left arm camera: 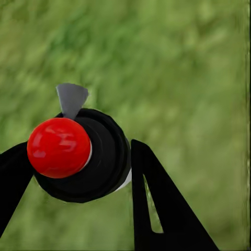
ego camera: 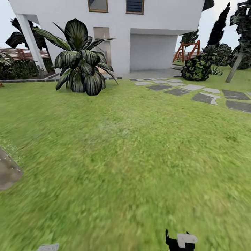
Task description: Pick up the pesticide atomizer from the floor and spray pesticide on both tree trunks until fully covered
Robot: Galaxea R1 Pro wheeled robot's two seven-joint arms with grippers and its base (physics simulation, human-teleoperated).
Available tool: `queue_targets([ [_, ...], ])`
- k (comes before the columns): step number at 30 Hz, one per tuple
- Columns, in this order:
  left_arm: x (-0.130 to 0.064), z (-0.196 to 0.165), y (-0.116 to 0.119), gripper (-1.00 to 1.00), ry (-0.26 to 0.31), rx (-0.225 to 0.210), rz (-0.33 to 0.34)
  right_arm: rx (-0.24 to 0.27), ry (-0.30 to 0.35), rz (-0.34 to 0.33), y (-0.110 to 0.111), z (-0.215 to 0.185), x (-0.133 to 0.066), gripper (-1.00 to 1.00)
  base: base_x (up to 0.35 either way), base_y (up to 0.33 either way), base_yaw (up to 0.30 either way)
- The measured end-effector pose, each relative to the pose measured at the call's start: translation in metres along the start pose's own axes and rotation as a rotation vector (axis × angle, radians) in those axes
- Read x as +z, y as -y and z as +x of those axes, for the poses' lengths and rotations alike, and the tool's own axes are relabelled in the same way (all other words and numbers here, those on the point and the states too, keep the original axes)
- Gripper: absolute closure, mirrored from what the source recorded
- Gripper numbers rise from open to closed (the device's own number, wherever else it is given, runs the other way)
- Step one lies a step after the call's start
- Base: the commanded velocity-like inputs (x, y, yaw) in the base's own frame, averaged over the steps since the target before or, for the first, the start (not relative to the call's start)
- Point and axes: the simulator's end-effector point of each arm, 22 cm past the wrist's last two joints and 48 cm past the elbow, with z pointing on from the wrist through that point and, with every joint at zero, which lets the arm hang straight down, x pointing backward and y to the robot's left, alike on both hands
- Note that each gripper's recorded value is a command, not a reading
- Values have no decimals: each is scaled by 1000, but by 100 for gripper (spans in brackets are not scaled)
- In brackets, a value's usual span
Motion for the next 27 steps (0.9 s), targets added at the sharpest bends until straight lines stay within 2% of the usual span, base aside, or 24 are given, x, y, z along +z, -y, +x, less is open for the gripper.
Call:
queue_targets([
  [12,0,0,-3,100,0,3,-2,-1,0,-1,0,0,0,-100,0,-6,-300],
  [19,0,1,-4,100,-1,3,-5,-1,-1,-1,0,0,0,-100,-46,-232,-300],
  [27,0,1,-4,100,-2,3,-5,-1,-1,-1,0,0,0,-100,-211,-215,-300],
])
